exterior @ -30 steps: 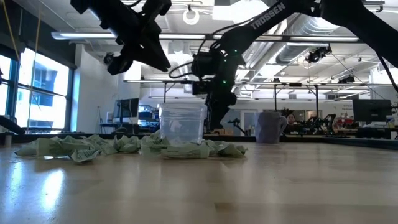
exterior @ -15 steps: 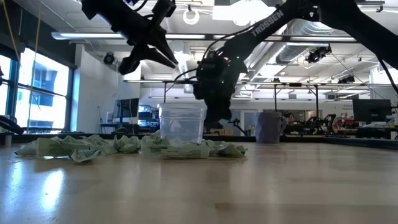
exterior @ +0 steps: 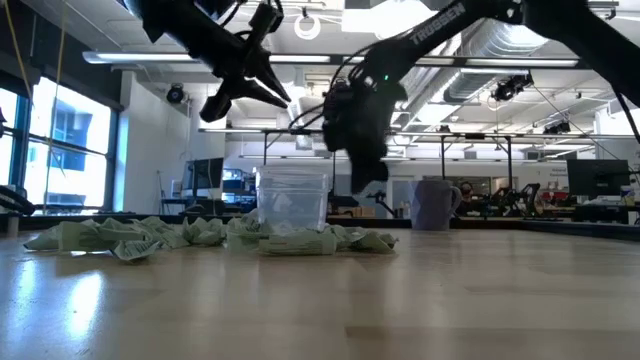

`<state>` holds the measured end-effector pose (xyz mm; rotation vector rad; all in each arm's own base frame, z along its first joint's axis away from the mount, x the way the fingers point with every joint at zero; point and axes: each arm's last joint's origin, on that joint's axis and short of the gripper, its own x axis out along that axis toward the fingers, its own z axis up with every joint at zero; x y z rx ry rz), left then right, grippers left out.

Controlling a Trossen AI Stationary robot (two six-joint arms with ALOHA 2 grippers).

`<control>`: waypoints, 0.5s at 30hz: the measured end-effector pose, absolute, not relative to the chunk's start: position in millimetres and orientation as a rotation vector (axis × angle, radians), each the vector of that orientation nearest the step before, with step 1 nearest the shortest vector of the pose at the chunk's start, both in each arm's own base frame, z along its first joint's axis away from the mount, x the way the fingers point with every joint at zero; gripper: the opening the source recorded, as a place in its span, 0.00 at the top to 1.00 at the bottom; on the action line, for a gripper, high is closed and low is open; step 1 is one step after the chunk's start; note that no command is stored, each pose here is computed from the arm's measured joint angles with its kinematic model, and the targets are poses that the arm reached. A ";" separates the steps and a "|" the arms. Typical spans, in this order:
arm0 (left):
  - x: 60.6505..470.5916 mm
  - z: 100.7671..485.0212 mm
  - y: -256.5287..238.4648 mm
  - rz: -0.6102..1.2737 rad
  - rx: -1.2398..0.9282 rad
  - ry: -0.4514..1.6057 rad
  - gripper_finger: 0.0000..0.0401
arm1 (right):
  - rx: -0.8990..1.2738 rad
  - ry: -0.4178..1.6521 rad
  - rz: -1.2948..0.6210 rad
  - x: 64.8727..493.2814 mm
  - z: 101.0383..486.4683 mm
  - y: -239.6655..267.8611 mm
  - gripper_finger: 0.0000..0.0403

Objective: Pick and place Stevia / Truvia into bins
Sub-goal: Put the stevia packet into the transparent container

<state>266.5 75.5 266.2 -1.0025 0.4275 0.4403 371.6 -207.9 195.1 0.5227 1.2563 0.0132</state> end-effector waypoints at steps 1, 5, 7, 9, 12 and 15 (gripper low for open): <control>265.8 264.8 82.1 0.432 -0.991 0.436 0.82 | 0.508 1.281 0.010 367.0 201.8 -205.3 0.99; 262.2 251.6 111.1 0.465 -0.939 0.482 0.81 | 0.453 1.375 0.003 350.2 219.6 -199.4 0.97; 263.4 242.4 122.5 0.482 -0.915 0.507 0.79 | 0.441 1.387 -0.013 344.1 229.0 -197.9 0.95; 267.6 238.5 133.8 0.480 -0.897 0.520 0.74 | 0.445 1.384 -0.051 339.0 238.7 -197.3 0.93; 280.7 237.7 145.2 0.453 -0.832 0.530 0.63 | 0.446 1.378 -0.076 333.1 250.5 -194.6 0.89; 298.1 234.5 157.1 0.445 -0.774 0.546 0.50 | 0.432 1.360 -0.157 328.3 264.6 -191.7 0.83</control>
